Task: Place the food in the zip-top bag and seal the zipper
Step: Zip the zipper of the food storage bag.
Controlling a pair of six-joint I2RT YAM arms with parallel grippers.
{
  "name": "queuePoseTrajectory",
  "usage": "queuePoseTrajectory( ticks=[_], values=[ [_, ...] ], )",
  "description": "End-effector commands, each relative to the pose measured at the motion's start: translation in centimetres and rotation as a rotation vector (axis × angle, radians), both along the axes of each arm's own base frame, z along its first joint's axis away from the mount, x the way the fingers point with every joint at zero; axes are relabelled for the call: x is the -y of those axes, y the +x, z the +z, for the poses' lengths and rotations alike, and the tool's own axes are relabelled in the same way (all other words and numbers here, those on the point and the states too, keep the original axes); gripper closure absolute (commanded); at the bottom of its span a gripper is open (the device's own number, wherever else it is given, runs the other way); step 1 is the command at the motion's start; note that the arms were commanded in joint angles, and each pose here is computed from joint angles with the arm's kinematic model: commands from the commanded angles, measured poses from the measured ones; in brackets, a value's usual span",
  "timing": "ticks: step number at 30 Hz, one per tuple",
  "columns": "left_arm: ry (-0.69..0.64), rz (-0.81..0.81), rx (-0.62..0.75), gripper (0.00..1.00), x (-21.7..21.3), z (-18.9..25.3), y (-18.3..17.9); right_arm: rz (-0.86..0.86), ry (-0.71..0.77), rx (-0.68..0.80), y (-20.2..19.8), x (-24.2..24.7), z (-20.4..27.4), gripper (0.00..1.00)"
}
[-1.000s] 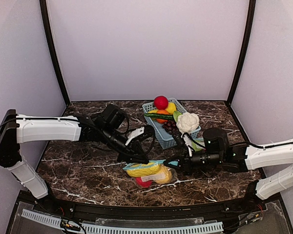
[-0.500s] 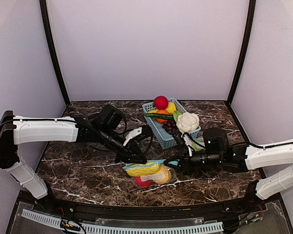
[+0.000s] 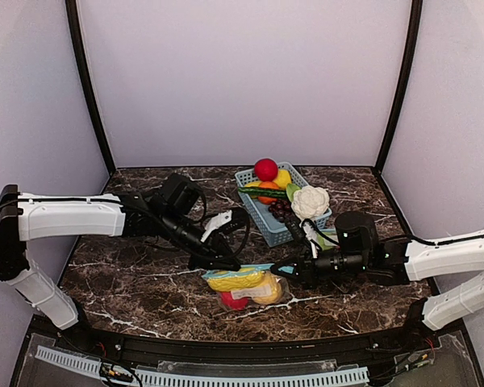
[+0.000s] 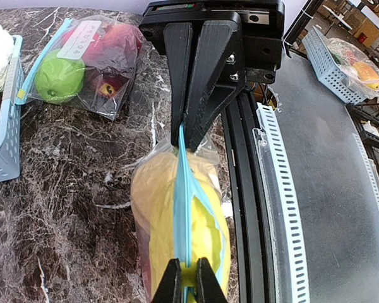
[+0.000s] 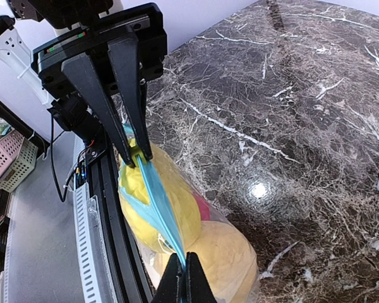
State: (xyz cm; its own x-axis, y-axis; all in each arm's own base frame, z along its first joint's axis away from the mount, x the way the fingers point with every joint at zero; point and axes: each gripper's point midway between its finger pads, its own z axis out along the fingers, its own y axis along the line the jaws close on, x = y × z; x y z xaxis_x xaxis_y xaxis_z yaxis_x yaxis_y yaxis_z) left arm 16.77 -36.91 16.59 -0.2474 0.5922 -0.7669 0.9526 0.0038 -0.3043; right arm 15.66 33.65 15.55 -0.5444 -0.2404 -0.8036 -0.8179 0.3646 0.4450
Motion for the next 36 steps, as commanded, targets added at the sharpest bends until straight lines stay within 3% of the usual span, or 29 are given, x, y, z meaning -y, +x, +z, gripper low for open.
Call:
queuePoseTrajectory(
  ticks=[1,6,13,18,22,31,36],
  values=[
    [0.212,0.072,-0.153,0.99,-5.3,-3.5,-1.7,-0.19,-0.138,-0.037,3.0,3.5,-3.5,1.0],
    [0.2,0.074,-0.155,0.99,-5.3,-3.2,-1.8,-0.156,-0.124,-0.037,2.6,3.2,-3.2,1.0],
    [0.143,-0.037,-0.178,0.99,-2.3,-1.9,-4.0,0.164,0.013,-0.022,-1.3,-0.6,1.2,0.98],
    [0.08,-0.093,-0.191,0.99,0.0,-0.7,-4.5,0.279,0.037,-0.012,-2.8,-2.5,2.2,0.69],
    [0.053,-0.112,-0.201,0.99,0.9,-0.4,-4.3,0.302,0.044,-0.03,-3.1,-3.3,1.2,0.54],
    [0.008,-0.121,-0.238,0.99,1.8,-0.3,-4.4,0.326,0.107,-0.062,-3.9,-5.2,0.6,0.52],
    [-0.006,-0.119,-0.241,0.99,1.9,-0.1,-4.4,0.319,0.115,-0.082,-4.1,-5.6,-0.1,0.58]
  ],
)
